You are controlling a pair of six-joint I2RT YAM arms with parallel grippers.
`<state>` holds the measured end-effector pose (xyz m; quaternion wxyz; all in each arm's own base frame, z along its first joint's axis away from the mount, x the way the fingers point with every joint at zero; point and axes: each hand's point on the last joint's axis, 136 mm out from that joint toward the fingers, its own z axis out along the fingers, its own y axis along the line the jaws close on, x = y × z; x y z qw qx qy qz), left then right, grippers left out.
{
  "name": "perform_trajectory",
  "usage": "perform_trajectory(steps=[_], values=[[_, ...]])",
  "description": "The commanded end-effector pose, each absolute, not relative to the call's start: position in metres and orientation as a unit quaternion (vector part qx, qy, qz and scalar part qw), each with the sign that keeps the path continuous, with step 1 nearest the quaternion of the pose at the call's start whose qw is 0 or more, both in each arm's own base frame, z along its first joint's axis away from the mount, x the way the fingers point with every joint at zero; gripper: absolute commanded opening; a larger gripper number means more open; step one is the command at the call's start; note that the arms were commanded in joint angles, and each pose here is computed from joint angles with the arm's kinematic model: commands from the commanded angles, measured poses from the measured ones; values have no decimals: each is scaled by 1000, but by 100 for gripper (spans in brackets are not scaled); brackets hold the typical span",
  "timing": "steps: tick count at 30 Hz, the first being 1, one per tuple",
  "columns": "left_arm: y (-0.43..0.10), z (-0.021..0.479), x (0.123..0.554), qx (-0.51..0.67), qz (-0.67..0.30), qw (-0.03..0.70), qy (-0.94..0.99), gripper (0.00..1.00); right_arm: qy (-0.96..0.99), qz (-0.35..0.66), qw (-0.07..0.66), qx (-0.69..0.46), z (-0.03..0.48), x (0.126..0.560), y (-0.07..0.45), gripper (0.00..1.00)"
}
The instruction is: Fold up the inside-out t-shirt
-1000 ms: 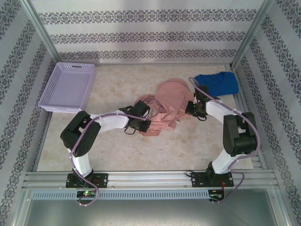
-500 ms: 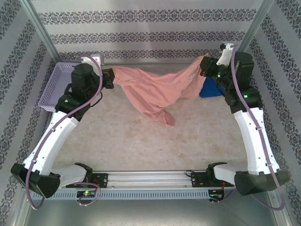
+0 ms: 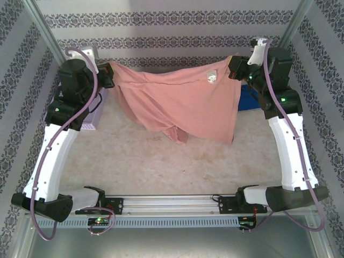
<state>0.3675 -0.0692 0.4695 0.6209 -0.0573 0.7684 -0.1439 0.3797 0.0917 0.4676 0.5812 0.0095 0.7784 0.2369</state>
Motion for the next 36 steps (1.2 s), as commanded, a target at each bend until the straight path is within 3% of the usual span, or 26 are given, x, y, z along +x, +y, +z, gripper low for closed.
perform_trajectory(steps=[1,6,12,17,22,26,29,32,36], values=[[-65,515,356,-44,-146,662,734,0,749,238,618,-15,502,368,96,0],[-76,535,371,-27,-160,667,727,0,736,238,633,-20,518,361,97,0],[-87,502,455,-29,-131,628,767,0,726,217,652,21,527,385,80,0],[-113,528,527,-38,-184,666,722,0,676,210,704,53,580,400,56,0],[-130,586,547,-40,-257,738,622,0,617,209,758,36,647,377,54,0],[-127,591,550,-37,-247,753,609,0,589,211,780,-8,674,347,74,0],[-125,557,568,-34,-231,726,647,0,605,210,766,-54,661,334,107,0],[-114,487,597,-43,-197,668,716,1,635,239,729,-91,619,329,155,0],[-67,366,621,-81,-129,569,808,7,714,303,621,-114,503,334,242,0]])
